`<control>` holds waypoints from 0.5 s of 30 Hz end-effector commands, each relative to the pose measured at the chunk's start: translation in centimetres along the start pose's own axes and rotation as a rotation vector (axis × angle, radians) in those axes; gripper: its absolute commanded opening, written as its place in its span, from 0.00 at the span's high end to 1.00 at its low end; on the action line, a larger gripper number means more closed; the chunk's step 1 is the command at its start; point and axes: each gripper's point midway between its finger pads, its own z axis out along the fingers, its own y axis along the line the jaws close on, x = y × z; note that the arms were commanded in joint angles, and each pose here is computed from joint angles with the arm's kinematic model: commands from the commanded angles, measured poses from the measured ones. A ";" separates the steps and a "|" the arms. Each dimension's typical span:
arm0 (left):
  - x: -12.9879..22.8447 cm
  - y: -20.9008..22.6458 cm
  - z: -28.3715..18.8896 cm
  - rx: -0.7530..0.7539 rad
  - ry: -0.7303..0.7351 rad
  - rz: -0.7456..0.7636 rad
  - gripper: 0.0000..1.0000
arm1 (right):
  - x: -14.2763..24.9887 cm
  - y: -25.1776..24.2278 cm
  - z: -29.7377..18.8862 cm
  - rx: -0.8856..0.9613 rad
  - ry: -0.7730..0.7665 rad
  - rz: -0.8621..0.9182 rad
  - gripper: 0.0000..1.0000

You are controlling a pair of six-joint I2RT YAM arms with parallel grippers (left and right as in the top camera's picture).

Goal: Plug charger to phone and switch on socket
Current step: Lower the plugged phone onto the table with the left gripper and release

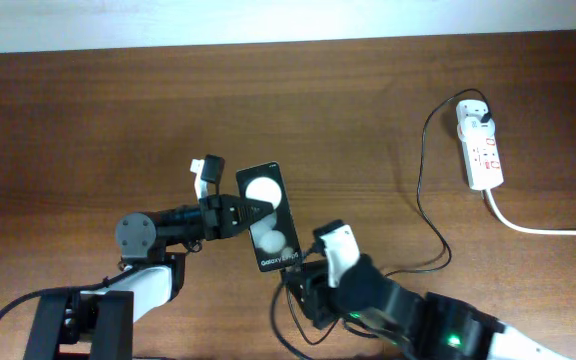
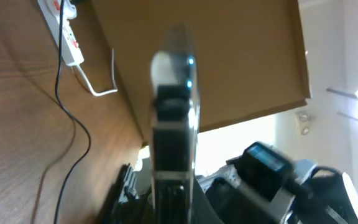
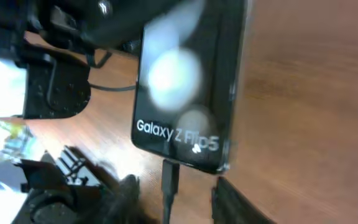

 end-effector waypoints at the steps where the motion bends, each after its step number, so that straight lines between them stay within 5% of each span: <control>1: -0.5 0.8 0.2 -0.020 -0.031 0.078 1.00 | -2.7 0.5 -3.8 -0.030 -0.119 0.009 0.46; 9: -7.1 4.9 2.2 -0.255 -0.084 0.126 0.99 | -1.9 -0.9 -9.0 -0.064 -0.163 0.015 0.29; 15: -10.6 7.6 5.2 -0.437 0.034 0.158 1.00 | -1.0 -2.9 -8.9 0.028 -0.136 0.008 0.28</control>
